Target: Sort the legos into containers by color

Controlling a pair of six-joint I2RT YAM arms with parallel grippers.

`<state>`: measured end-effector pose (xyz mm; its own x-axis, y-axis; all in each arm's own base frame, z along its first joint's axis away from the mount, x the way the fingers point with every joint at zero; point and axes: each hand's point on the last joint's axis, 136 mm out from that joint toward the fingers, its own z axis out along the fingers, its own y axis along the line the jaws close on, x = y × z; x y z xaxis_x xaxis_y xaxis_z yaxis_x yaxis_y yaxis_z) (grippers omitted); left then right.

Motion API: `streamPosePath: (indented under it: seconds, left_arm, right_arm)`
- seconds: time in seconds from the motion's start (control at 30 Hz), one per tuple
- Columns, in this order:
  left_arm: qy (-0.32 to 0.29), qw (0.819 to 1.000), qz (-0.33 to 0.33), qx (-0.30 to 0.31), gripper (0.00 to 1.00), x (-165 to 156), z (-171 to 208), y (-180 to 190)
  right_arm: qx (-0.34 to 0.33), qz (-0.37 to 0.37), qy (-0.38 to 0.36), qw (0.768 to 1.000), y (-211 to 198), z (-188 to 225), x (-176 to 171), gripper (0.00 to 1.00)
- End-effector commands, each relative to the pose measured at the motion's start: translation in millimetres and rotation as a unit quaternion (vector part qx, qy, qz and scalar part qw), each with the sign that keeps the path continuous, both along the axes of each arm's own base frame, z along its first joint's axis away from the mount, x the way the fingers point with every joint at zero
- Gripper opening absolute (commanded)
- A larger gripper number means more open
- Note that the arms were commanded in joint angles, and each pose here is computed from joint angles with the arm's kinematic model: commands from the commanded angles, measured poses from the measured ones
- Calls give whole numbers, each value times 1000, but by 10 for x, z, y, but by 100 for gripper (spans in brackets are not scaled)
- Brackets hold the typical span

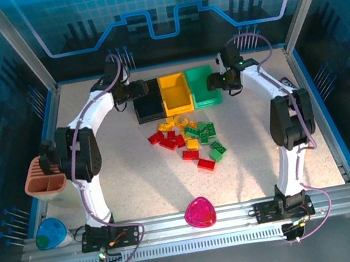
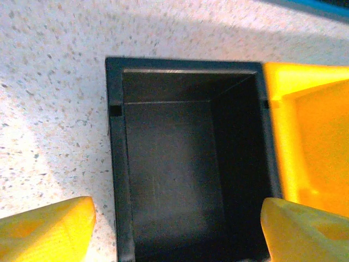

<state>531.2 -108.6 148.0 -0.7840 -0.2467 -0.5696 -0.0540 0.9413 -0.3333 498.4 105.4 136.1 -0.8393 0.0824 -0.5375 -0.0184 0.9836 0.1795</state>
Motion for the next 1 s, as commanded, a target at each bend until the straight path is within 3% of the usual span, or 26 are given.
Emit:
streamPosePath:
  seconds: [0.0, 0.17, 0.4, 0.67, 0.87, 0.97]
  left_arm:
    - [-39, 999, 5, -19, 81, -220, 525, -33]
    - [-57, 998, -7, -32, 81, -640, 631, -117]
    - [-38, 998, -37, -19, 79, -1257, 389, -279]
    - [-1, 998, -55, -33, 74, -1796, -117, -450]
    - [33, 997, -45, -52, 71, -1966, -433, -446]
    - [41, 996, -43, -60, 70, -2016, -560, -449]
  right_arm:
    - [13, 9, -26, 1000, 59, 391, -197, 76]
    - [24, 35, -51, 998, 136, 664, -498, 76]
    - [37, 73, -55, 995, 303, 750, -940, 75]
    - [16, 134, -5, 991, 635, 315, -1439, 72]
    - [21, 161, 37, 986, 859, -83, -1631, 64]
    - [18, 203, 34, 978, 1090, -187, -1720, 66]
